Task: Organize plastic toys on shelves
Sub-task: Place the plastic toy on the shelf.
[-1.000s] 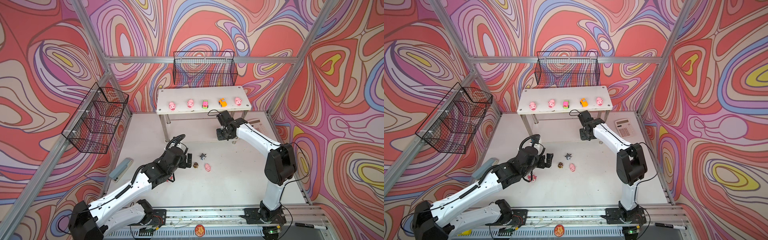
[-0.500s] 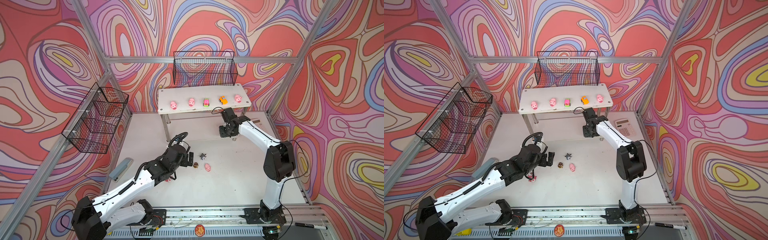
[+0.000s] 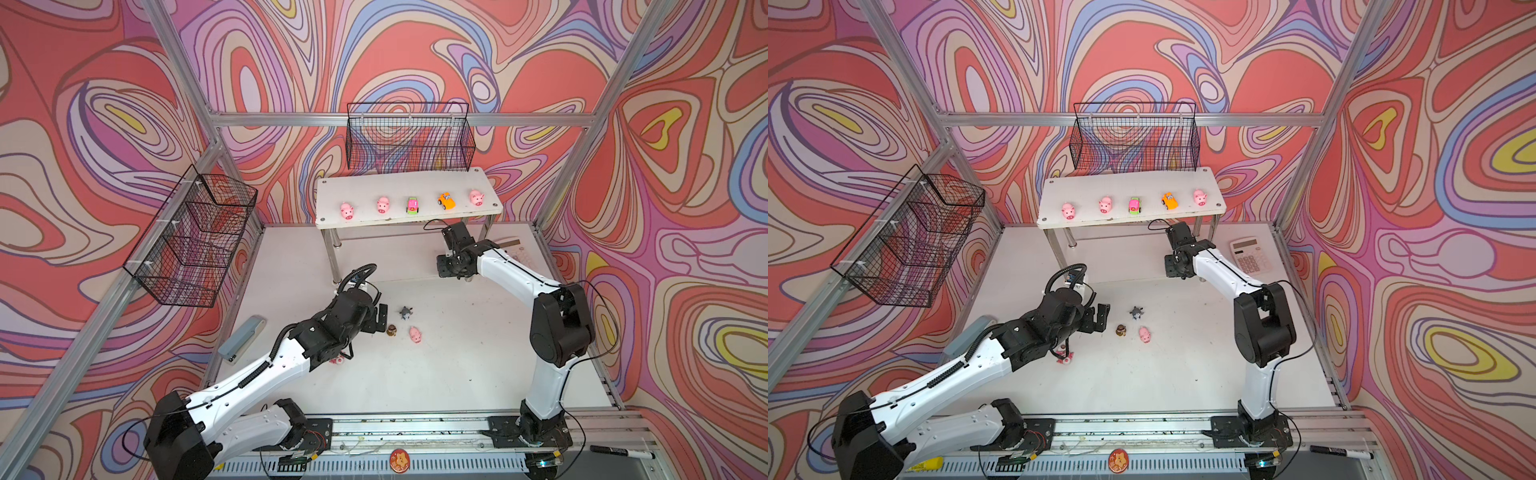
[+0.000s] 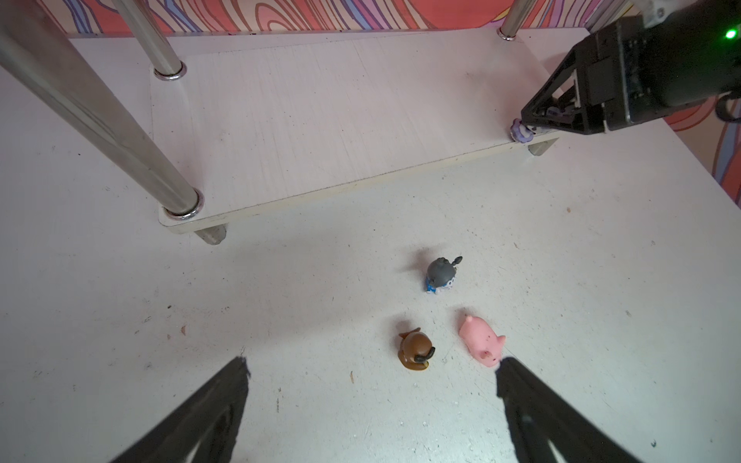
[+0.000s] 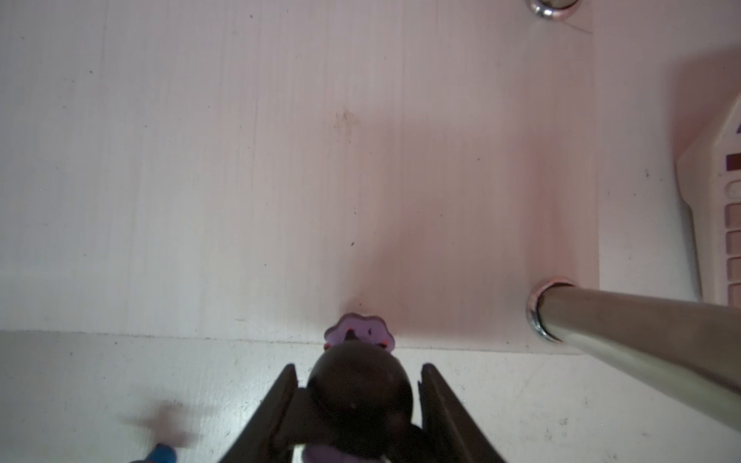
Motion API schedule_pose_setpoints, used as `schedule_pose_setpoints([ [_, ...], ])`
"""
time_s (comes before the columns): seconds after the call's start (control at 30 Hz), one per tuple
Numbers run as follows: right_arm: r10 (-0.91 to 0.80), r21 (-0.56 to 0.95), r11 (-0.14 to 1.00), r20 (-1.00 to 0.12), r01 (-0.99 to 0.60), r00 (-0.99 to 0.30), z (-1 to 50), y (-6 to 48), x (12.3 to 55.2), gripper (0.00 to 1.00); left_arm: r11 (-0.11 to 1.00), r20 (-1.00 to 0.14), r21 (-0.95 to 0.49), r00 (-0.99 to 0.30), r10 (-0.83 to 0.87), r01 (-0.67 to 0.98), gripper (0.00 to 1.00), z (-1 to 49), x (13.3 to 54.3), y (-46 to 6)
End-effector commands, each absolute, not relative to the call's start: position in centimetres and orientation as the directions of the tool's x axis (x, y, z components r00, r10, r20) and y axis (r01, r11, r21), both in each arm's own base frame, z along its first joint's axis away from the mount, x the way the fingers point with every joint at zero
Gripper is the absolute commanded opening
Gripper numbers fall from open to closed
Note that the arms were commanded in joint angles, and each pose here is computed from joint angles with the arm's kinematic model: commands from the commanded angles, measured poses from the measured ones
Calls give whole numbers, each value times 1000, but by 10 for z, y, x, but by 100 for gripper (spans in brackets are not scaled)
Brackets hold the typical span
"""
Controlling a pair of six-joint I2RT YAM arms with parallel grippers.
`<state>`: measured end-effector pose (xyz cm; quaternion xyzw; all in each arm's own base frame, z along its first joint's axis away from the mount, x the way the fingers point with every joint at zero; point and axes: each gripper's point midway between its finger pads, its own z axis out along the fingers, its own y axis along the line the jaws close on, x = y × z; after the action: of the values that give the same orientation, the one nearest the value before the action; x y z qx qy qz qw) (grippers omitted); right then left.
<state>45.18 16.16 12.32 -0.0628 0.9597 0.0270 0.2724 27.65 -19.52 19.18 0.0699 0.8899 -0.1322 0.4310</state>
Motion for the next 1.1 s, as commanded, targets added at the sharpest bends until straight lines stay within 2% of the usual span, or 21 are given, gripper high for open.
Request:
schedule_pose_setpoints([
  [0.0, -77, 28, 993, -602, -117, -795, 144, 158, 459, 42, 949, -792, -185, -610, 10, 255, 100, 203, 275, -199],
  [0.33, -92, -20, 995, -629, -101, -772, 147, 151, 466, 42, 947, -795, -192, -607, 5, 258, 100, 206, 276, -201],
  [1.07, -117, -34, 992, -556, -118, -823, 139, 154, 473, 43, 948, -800, -194, -600, -3, 254, 100, 209, 273, -196],
])
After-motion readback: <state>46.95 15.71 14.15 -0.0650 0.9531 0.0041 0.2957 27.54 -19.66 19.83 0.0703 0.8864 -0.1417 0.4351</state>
